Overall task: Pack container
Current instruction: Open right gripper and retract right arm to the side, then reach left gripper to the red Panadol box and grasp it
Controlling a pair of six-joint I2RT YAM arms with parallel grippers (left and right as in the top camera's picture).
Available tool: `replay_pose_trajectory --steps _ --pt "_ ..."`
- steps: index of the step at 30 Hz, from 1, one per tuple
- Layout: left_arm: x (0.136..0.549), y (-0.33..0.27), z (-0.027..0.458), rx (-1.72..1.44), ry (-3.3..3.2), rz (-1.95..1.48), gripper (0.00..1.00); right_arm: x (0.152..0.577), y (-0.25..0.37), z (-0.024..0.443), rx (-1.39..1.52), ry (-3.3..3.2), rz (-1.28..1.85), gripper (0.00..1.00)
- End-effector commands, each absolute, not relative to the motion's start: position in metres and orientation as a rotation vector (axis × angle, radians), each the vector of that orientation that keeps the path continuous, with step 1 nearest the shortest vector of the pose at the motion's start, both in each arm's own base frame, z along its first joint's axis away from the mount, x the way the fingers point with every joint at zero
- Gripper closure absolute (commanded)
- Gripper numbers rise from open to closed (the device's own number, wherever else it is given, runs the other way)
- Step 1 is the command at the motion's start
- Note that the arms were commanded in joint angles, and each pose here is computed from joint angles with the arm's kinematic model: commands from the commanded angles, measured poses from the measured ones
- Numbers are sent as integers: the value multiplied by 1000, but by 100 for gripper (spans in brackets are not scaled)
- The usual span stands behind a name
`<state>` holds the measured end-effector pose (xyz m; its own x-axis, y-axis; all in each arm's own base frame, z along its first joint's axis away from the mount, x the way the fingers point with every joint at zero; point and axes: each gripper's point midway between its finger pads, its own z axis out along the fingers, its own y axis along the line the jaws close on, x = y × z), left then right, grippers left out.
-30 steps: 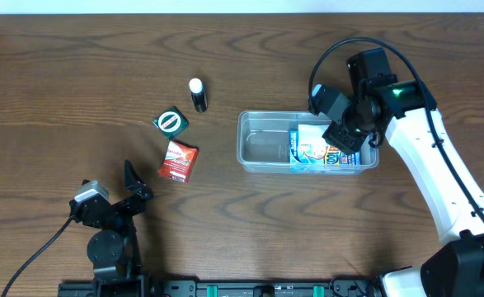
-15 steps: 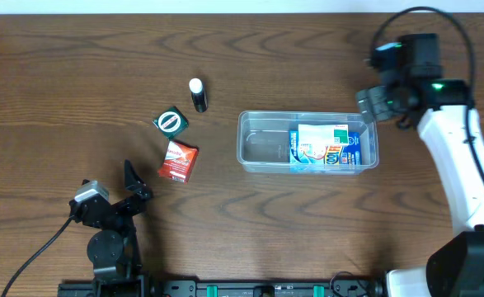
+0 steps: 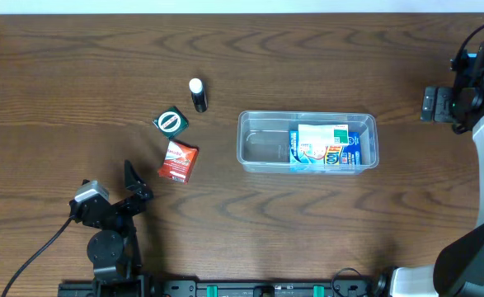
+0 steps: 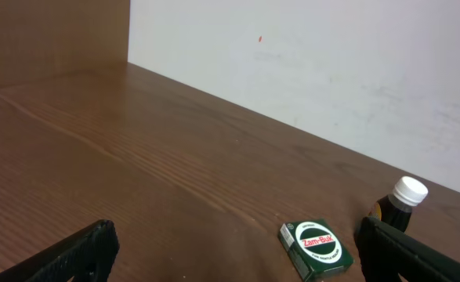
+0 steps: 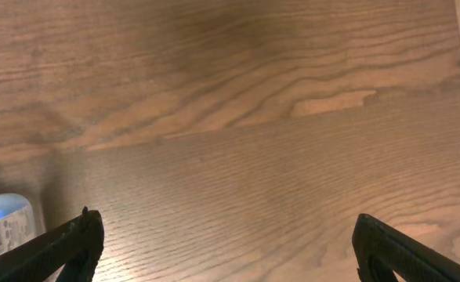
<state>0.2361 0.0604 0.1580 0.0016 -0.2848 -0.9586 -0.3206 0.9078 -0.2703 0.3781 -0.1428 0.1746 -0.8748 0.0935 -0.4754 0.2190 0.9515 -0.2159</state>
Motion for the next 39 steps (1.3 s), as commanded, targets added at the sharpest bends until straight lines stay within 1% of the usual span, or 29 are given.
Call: replay_pose_trajectory --steps 1,21,24,28,30,35,39 --pt "235 62 141 -476 1641 59 2 376 -145 185 255 2596 -372 1" --pt "236 62 146 -474 1618 55 2 376 -145 185 255 2596 -372 1" --pt "240 49 151 -423 1614 -19 2 376 -145 185 255 2596 -372 1" --pt "243 23 164 -305 1615 -148 2 376 -145 186 255 2596 -372 1" --pt "242 17 178 -272 1599 -178 2 376 -145 185 255 2596 -372 1" --pt "239 14 212 -264 1644 -179 2 376 -145 185 255 2596 -372 1" --pt "251 14 224 -244 1819 -142 2 376 -145 185 255 2596 -372 1"
